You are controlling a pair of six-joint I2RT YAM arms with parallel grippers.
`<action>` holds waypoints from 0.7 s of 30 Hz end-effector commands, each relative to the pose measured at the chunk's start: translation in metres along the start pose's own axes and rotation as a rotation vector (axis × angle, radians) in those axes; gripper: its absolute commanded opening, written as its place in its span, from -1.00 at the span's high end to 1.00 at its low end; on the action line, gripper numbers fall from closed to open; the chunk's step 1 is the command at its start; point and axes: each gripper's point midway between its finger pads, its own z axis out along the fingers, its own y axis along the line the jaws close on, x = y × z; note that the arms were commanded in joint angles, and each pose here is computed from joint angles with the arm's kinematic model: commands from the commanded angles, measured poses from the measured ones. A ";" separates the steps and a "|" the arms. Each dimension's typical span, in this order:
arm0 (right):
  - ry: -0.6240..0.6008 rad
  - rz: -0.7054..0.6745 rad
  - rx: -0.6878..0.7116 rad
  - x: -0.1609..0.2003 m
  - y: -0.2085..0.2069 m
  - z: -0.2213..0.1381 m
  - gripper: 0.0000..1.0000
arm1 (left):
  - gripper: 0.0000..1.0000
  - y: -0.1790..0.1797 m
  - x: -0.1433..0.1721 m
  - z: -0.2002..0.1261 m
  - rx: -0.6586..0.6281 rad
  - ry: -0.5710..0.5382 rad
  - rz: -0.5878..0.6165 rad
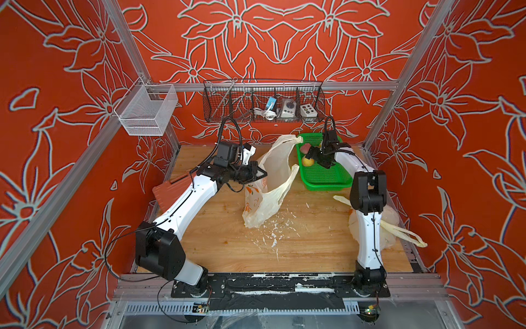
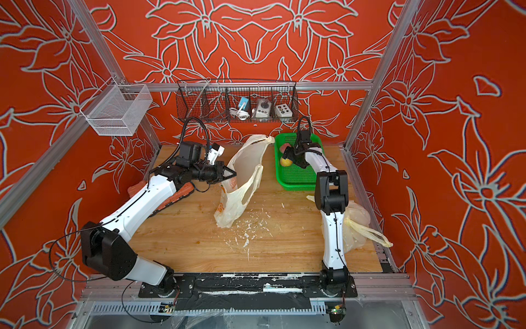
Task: Place the peach into a plastic bag & tie a knot
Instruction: Pick up the peach from the basket.
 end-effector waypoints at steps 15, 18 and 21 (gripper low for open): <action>-0.090 -0.015 -0.093 0.041 0.025 -0.131 0.27 | 1.00 0.010 -0.020 0.013 -0.026 -0.078 0.038; -0.115 -0.060 -0.115 0.075 0.029 -0.182 0.39 | 1.00 0.007 -0.022 0.017 0.002 -0.075 0.036; -0.108 -0.093 -0.155 0.107 0.035 -0.223 0.51 | 1.00 0.002 -0.022 0.020 0.017 -0.068 0.037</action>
